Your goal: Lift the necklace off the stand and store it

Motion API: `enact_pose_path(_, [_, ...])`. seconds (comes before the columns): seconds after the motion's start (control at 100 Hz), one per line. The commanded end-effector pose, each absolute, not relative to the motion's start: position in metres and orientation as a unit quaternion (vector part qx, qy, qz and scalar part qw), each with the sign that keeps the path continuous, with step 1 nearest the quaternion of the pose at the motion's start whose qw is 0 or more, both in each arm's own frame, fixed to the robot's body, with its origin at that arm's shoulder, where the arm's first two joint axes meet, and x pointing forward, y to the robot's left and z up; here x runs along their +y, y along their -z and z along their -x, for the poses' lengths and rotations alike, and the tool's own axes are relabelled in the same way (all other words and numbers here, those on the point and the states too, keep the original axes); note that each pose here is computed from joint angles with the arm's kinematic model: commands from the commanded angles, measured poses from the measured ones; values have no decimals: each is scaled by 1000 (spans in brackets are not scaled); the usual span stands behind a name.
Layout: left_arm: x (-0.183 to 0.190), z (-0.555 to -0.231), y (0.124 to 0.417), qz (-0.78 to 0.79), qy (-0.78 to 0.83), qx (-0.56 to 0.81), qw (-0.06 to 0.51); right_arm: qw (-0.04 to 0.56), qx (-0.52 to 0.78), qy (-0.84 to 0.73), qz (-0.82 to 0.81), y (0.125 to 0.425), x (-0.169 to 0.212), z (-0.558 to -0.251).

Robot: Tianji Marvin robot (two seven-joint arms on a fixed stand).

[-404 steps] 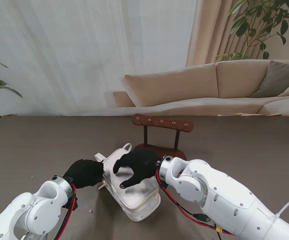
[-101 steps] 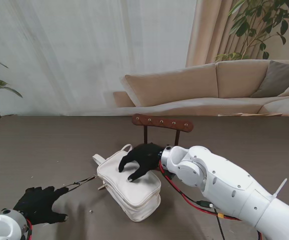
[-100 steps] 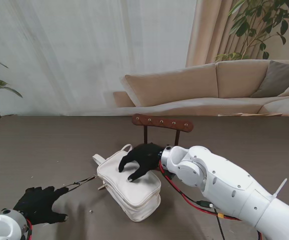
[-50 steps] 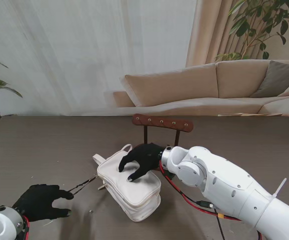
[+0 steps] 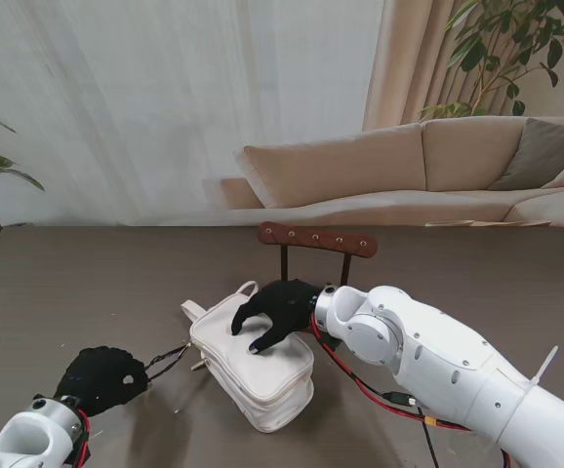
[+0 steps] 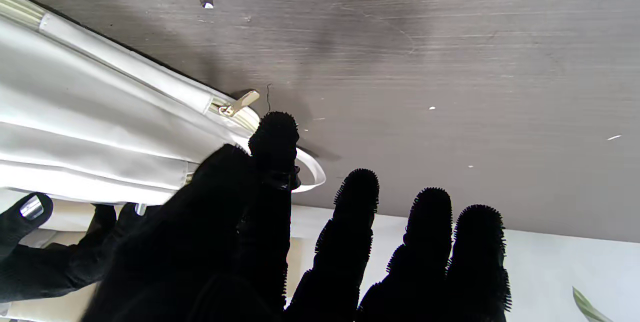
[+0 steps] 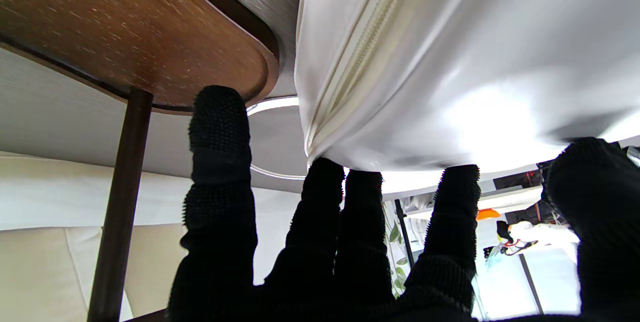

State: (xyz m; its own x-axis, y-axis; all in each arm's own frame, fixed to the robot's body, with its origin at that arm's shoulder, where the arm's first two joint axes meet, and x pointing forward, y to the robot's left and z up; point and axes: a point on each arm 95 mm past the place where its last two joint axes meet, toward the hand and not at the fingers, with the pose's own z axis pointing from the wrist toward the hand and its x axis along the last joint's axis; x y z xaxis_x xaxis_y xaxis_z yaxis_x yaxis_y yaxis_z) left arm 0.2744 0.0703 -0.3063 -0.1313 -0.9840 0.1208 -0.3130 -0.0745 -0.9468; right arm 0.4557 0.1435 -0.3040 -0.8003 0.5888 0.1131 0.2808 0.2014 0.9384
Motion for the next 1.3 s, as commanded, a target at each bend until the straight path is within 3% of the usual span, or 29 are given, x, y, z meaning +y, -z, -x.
enact_pose_path(0.0, [67, -275, 311, 565, 475, 580, 345, 129, 789, -516, -309, 342, 124, -448])
enact_pose_path(0.36, [62, -280, 314, 569, 465, 579, 353, 128, 787, -517, -312, 342, 123, -447])
enact_pose_path(0.71, [64, -280, 309, 605, 494, 551, 293, 125, 785, -519, -313, 341, 125, -445])
enact_pose_path(1.29, [63, -285, 313, 570, 535, 510, 360, 120, 784, -523, -311, 341, 126, -441])
